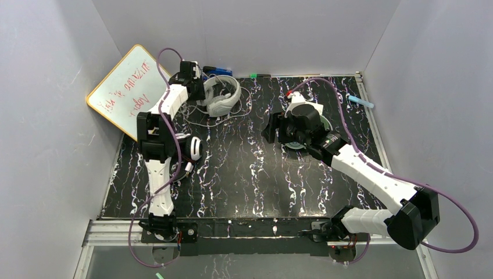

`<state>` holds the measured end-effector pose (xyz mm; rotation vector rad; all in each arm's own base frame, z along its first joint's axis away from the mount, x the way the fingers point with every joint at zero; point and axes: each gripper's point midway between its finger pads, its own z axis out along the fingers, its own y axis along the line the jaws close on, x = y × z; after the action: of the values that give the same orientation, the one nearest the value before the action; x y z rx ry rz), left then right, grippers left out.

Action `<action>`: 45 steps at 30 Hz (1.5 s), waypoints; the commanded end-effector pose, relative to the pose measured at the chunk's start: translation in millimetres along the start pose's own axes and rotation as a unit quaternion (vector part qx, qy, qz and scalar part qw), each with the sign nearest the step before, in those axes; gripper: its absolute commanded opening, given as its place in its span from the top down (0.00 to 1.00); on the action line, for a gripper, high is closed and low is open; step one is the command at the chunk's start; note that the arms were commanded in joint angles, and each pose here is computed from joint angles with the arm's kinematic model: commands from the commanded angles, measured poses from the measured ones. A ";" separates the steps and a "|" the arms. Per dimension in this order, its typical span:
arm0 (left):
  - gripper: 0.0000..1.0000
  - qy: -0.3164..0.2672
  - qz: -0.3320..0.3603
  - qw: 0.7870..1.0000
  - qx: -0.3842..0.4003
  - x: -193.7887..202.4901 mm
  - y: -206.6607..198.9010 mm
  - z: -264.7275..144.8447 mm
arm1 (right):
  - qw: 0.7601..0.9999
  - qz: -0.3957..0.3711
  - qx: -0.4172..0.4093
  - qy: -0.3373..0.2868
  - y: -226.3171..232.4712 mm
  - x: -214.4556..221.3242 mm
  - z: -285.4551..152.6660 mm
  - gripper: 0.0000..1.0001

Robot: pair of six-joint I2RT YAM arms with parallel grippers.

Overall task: Wrap the headphones
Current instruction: Pick up the headphones from the center of the board.

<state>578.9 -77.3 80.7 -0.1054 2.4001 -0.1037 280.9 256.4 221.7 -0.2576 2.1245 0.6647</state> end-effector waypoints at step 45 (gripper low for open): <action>0.78 -0.098 0.226 0.936 0.250 232.2 -124.9 -287.2 | 0.979 -0.033 -0.135 0.146 84.9 29.0 -45.5 0.48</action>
<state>214.7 -207.0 143.0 0.5786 2.1603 -0.5254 187.2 288.9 255.2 -0.6235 2.2631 0.9814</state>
